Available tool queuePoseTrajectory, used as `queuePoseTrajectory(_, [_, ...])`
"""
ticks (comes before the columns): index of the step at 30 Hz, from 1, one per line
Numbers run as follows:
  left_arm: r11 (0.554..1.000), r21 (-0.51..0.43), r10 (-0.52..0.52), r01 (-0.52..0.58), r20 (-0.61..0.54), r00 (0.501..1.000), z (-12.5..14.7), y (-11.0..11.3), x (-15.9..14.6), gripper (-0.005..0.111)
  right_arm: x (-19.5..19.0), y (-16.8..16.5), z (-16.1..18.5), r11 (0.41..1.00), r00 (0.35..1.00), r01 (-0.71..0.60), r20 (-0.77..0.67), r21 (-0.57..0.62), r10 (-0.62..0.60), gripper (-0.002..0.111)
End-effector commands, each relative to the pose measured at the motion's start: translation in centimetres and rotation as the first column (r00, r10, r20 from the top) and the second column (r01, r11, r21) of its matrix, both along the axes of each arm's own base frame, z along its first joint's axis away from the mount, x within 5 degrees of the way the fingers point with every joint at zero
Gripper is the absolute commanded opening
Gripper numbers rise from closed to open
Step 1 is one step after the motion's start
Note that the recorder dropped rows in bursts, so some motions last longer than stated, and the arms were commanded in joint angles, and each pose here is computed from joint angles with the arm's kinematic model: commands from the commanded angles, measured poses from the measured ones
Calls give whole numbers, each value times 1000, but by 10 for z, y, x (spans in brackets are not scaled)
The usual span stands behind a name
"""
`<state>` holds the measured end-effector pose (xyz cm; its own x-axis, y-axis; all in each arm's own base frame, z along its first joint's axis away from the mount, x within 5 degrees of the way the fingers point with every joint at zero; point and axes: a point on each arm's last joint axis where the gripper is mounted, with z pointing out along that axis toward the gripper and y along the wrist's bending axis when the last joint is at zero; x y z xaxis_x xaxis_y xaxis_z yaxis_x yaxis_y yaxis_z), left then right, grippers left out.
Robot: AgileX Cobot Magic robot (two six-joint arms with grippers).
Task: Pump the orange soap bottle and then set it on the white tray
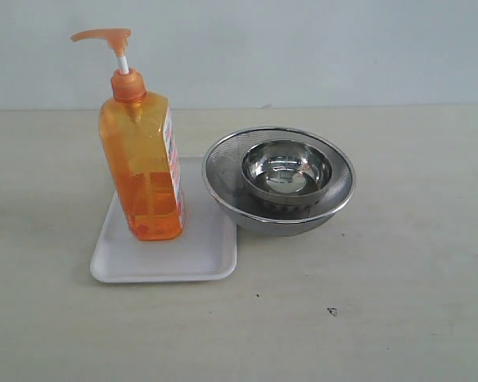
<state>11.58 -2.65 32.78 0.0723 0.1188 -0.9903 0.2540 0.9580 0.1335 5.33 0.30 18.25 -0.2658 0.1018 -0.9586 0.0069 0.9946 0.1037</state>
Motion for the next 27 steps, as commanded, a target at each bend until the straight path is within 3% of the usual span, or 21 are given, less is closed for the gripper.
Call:
queuePoseTrajectory(1, [1000, -19, 6, -6, -2, 1000, -1, 1, -1, 5, 0, 0, 0, 1000, 1000, -2, 10, 4, 2, 0])
queuePoseTrajectory(19, [1000, -27, 6, -5, 27, 1000, 3, 1, -8, 5, 0, 0, 0, 1000, 1000, -1, 10, 5, 1, 0])
queuePoseTrajectory(22, [982, -185, -12, 30, 98, 995, 1, 4, -38, 5, 0, 0, 0, 1000, 1000, -1, 10, 5, 1, 0])
queuePoseTrajectory(27, [939, -308, -81, 150, 227, 971, -31, 3, -82, 5, 0, 0, 0, 1000, 1000, -1, 10, 5, 1, 0])
